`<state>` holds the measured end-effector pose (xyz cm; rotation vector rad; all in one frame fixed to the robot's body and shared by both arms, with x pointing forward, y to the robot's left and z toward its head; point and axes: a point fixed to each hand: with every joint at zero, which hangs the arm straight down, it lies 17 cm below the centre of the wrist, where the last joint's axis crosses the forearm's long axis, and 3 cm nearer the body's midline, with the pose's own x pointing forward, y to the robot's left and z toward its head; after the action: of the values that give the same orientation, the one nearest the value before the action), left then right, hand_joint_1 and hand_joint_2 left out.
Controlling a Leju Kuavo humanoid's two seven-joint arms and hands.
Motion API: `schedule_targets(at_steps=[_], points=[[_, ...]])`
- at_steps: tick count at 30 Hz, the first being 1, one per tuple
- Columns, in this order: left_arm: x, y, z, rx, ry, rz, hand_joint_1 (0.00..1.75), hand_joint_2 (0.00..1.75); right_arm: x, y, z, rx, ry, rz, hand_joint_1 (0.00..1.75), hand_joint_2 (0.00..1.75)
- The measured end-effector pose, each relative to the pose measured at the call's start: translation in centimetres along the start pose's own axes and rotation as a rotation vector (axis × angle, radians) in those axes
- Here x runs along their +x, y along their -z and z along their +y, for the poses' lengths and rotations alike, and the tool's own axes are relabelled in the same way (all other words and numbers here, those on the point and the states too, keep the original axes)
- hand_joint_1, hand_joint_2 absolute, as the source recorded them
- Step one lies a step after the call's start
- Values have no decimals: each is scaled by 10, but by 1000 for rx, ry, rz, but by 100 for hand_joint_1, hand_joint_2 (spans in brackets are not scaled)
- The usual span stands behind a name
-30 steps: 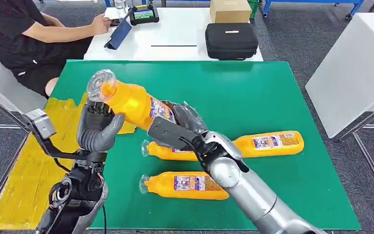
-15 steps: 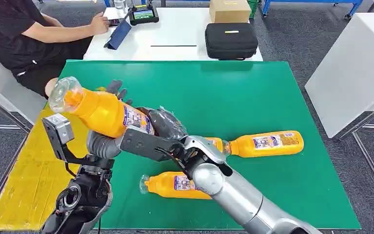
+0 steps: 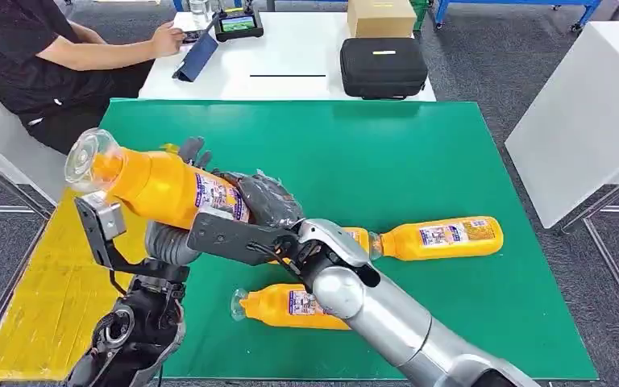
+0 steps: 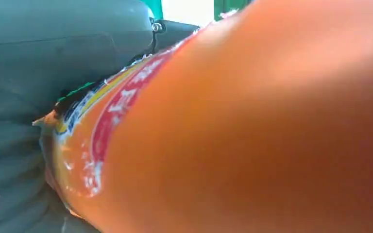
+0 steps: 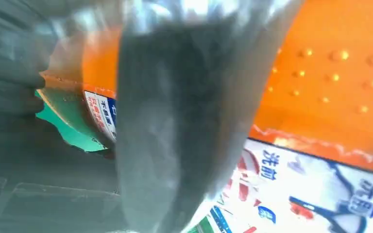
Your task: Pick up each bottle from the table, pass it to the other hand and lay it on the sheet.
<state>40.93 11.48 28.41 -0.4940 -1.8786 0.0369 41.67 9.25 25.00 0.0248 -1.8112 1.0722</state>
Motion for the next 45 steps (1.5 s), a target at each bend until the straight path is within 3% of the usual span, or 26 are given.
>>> schedule_targets(at_steps=[22, 23, 24, 25, 30, 33, 35, 41, 45], points=[[-4, -10, 15, 57, -34, -12, 175, 175, -8, -2, 15, 31, -27, 16, 175, 175], [-5, -11, 16, 63, -39, -11, 175, 175, -10, -3, 16, 30, -29, 19, 0, 175], [-5, -12, 18, 68, -40, -12, 175, 175, -12, -3, 17, 28, -33, 22, 0, 175], [-5, -13, 19, 73, -40, -17, 175, 175, -14, -4, 18, 28, -39, 26, 0, 0], [15, -26, 37, 133, 29, -92, 175, 175, -31, -7, 6, -13, -105, 50, 0, 0], [62, -40, 69, 229, 194, -241, 175, 175, -64, -20, -20, -84, -120, 104, 0, 0], [80, -54, 89, 279, 281, -284, 175, 175, -94, -37, -38, -120, -118, 153, 0, 0], [103, -73, 119, 383, 435, -325, 175, 175, -109, -55, -67, -195, -107, 176, 0, 0], [95, -90, 140, 437, 596, -275, 175, 175, -108, -72, -95, -273, -82, 160, 0, 0]])
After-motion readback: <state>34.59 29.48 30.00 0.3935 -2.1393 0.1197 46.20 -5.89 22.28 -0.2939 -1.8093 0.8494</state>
